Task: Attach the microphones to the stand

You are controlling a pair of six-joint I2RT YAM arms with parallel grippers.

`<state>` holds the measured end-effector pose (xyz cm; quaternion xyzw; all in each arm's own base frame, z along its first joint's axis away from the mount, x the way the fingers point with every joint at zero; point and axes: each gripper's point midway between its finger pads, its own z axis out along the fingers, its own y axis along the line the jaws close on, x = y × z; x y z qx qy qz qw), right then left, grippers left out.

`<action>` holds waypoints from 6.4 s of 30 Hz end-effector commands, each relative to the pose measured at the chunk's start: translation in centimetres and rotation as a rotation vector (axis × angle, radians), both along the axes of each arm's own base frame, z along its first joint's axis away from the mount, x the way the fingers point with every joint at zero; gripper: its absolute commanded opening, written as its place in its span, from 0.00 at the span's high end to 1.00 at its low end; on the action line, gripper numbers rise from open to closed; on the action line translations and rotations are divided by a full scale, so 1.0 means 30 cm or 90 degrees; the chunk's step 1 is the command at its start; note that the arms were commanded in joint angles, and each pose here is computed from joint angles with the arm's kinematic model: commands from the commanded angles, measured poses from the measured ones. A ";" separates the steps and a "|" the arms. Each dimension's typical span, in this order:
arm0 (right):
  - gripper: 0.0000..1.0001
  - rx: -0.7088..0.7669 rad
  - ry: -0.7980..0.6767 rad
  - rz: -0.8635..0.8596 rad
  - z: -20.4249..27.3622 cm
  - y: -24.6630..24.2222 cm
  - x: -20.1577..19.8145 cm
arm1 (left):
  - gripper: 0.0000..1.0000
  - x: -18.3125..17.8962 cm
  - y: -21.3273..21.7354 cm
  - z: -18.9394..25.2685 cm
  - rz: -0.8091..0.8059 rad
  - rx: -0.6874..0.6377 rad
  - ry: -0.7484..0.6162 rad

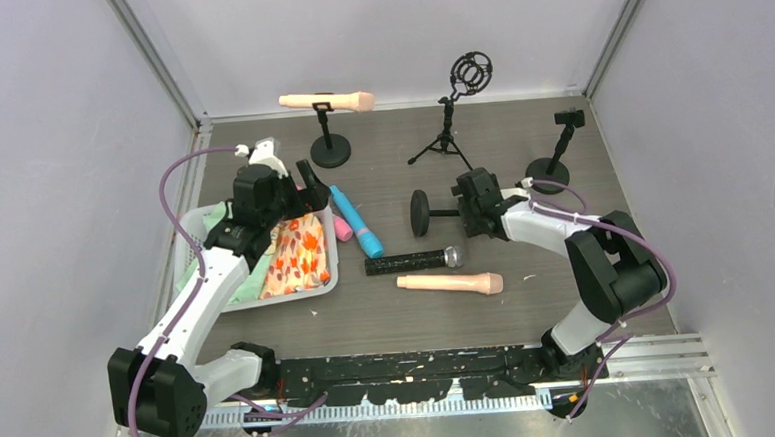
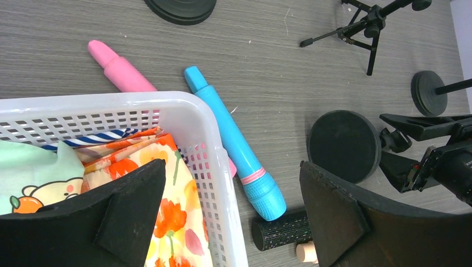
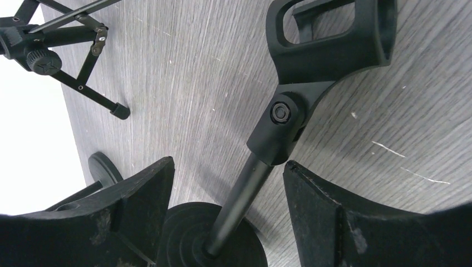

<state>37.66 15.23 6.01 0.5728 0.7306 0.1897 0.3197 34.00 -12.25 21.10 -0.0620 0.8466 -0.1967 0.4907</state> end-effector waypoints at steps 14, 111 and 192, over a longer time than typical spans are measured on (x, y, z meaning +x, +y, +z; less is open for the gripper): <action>0.64 0.037 -0.026 -0.023 -0.070 -0.006 0.126 | 0.09 0.001 0.004 0.071 0.003 -0.001 -0.028; 0.20 -0.204 -0.004 0.238 0.337 0.146 -0.548 | 0.03 -0.040 0.085 0.060 0.106 -0.011 -0.001; 0.99 -0.295 -0.399 0.321 0.848 -0.062 -0.199 | 0.04 -0.179 -0.528 0.408 -0.307 -0.024 -0.297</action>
